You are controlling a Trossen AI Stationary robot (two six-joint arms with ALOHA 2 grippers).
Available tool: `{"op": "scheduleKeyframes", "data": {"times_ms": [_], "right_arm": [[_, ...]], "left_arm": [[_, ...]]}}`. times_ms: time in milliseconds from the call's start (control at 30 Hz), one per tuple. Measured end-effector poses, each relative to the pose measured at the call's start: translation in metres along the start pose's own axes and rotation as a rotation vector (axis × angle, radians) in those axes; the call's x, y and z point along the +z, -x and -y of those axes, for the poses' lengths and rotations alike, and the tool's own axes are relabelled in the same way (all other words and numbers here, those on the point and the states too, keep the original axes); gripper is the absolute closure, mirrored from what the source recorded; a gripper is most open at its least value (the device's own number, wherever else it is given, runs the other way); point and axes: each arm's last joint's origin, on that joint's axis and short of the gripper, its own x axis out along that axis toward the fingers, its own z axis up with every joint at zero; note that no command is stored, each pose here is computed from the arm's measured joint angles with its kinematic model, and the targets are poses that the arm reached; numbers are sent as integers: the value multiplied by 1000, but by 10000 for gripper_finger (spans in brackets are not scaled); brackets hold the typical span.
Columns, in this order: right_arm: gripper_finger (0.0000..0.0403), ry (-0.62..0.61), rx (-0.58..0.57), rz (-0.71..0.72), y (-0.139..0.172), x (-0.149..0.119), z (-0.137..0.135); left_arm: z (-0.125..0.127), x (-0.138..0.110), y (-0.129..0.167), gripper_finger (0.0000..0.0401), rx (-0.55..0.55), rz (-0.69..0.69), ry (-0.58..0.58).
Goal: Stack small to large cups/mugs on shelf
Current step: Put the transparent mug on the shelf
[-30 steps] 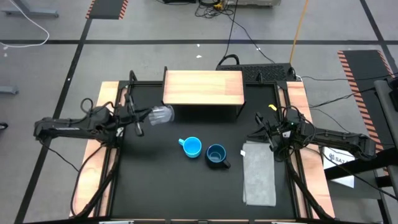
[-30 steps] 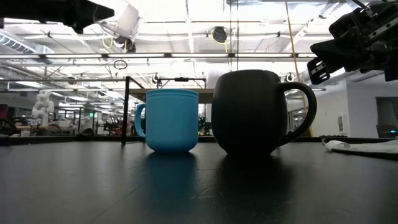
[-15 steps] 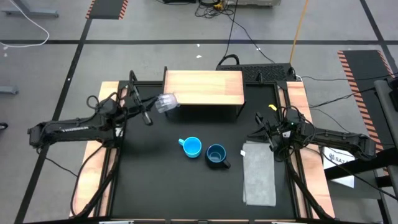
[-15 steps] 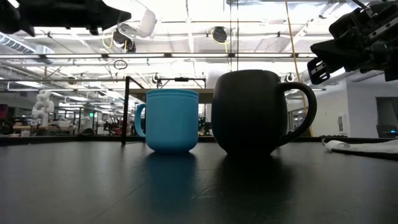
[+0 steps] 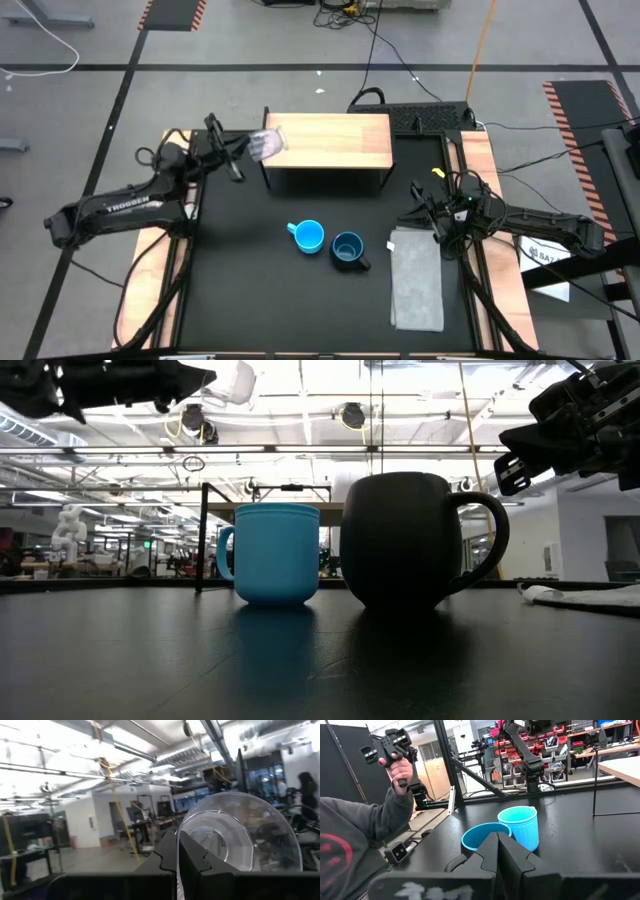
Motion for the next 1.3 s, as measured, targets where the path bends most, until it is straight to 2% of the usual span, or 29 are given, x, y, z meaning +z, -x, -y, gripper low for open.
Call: {"op": "scheduleKeyframes", "data": {"times_ms": [100,333,533,867,1133,1300], "right_arm": [[403,0,0,0,0,0,0],[403,3,0,0,0,0,0],[403,0,0,0,0,0,0],[403,0,-1,0,0,0,0],[403,3,0,0,0,0,0],[403,8,-6,1,0,0,0]], "left_arm": [[-7,7,-11,401,-34,-49,10],[-23,26,-41,401,-37,-211,-6],[-41,37,-58,401,21,-298,-38],[-70,54,-72,401,68,-549,-64],[-82,66,-89,401,33,-712,-63],[-88,63,-106,401,-6,-800,-61]]}}
